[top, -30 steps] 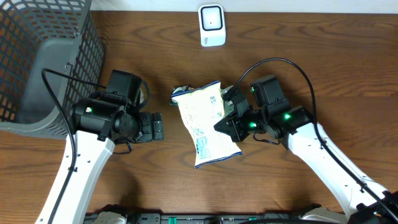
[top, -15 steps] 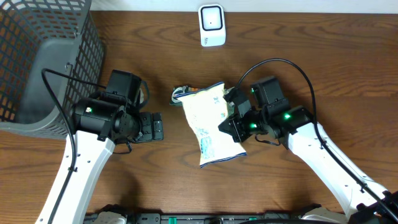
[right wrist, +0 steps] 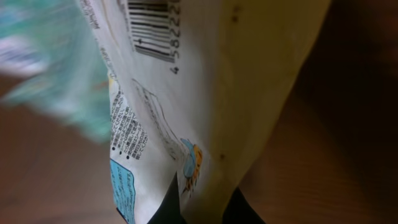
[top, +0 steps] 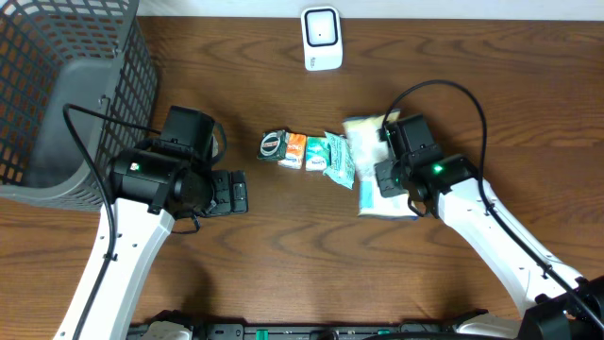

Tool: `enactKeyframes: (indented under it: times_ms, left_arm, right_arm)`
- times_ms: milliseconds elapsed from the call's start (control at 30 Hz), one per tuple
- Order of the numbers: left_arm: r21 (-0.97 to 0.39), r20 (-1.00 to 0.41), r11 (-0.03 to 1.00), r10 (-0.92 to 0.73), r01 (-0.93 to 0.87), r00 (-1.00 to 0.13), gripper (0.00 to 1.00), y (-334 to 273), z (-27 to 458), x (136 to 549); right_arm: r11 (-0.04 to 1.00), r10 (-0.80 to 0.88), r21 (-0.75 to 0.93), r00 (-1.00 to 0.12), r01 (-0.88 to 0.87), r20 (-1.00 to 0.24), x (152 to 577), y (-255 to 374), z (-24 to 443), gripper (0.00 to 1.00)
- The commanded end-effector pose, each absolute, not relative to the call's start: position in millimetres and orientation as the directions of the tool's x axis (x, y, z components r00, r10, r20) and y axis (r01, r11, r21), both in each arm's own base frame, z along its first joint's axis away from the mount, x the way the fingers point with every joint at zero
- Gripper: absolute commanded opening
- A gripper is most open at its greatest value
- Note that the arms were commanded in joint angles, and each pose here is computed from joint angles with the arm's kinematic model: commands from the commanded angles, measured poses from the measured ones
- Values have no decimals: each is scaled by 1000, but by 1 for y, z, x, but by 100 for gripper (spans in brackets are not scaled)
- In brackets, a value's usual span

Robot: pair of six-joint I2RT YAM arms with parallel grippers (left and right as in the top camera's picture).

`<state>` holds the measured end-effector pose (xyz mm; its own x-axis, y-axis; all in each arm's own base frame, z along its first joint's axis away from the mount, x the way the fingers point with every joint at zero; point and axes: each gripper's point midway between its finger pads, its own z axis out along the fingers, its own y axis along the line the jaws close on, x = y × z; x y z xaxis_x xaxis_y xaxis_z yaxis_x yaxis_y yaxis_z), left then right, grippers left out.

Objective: Scan the item barcode

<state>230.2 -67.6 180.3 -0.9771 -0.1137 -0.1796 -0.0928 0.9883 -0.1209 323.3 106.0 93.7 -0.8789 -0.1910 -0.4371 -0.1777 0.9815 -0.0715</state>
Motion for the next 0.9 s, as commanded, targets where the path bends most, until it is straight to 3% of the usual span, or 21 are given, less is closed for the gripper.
enactKeyframes:
  times_ms: [0, 167, 300, 500, 667, 867]
  left_arm:
    - [-127, -166, 986, -126, -105, -978, 98, -68, 178, 229]
    - [-127, -166, 986, -126, -105, -978, 97, -68, 178, 229]
    - [-127, -166, 986, -125, -105, -978, 98, -68, 178, 229]
    - [-127, -166, 986, -126, -105, -978, 98, -68, 178, 229]
    - [-127, -166, 986, -126, -105, -978, 98, -68, 178, 229]
    - [-127, -166, 986, -125, -105, -978, 98, -68, 178, 229]
  right_arm:
    - [914, -165, -396, -817, 84, -553, 350, 41, 134, 1]
    - [819, -185, -539, -799, 197, -573, 353, 12, 149, 1]
    - [793, -195, -593, -865, 138, -462, 351, 6, 113, 1]
    - [610, -251, -787, -920, 91, -300, 348, -17, 80, 1]
    - [608, -295, -793, -919, 31, -262, 345, 2, 65, 1]
    - [588, -331, -809, -905, 25, -269, 351, 16, 83, 1]
